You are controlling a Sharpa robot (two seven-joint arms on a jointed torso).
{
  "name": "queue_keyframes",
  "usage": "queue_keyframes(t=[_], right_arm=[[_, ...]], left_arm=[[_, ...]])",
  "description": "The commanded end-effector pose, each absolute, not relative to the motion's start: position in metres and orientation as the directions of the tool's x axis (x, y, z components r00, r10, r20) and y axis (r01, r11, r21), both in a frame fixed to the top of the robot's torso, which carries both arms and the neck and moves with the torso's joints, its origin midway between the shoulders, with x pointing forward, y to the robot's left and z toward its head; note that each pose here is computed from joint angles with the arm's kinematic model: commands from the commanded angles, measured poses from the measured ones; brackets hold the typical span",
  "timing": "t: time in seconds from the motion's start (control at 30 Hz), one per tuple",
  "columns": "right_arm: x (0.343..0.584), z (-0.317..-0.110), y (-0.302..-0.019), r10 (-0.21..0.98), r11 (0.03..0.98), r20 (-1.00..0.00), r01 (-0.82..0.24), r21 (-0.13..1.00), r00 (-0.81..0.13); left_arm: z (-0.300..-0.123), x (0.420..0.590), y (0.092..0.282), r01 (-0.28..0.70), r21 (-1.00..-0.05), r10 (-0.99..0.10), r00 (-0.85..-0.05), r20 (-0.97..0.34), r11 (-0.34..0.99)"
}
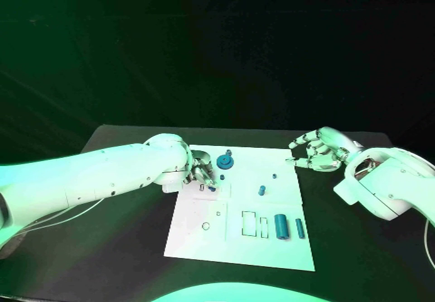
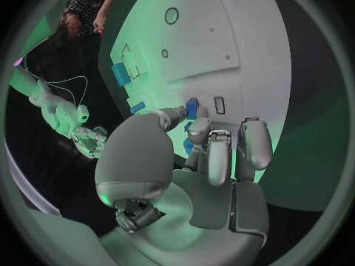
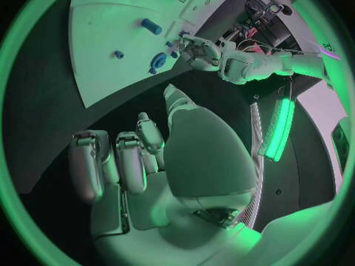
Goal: Assemble the parts on the task board
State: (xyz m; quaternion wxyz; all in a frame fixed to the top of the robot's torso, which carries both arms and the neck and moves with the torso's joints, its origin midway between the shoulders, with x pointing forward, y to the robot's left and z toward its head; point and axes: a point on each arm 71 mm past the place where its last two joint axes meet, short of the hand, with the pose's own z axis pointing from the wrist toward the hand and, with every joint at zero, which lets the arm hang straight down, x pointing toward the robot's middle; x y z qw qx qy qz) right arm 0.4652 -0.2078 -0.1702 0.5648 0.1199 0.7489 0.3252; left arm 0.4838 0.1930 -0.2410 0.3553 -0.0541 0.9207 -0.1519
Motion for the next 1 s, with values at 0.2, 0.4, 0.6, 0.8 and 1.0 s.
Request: queue_keyframes(t=[0.2,0.4,0.6,0.8,1.0], right_arm=[[0.4647,-0.1709,-0.2064,0.535,0.762,-0.771,-0.198,0.617,-0.345],[0.4647,-0.171,-0.2066,0.535,0.762,-0.771,-0.197,0.617,-0.346],[0.4648,-0.171,-0.2067,0.535,0.762,-0.771,-0.197,0.617,-0.346],[0.4649,-0.1711,-0.2067,0.534,0.762,-0.771,-0.197,0.616,-0.346],[0.4648,-0.1711,-0.2069,0.535,0.762,-0.771,-0.196,0.616,-0.345]], left_arm=[[-0.2449,0.4806,0.1925,0.026,-0.296,-0.17,-0.769,-0.617,0.955],[-0.2453,0.4806,0.1933,0.026,-0.293,-0.167,-0.772,-0.614,0.956],[-0.2458,0.4806,0.1935,0.026,-0.291,-0.164,-0.776,-0.61,0.956],[-0.2463,0.4803,0.1932,0.026,-0.291,-0.162,-0.782,-0.602,0.956],[-0.2468,0.4799,0.1926,0.024,-0.295,-0.163,-0.79,-0.591,0.955]])
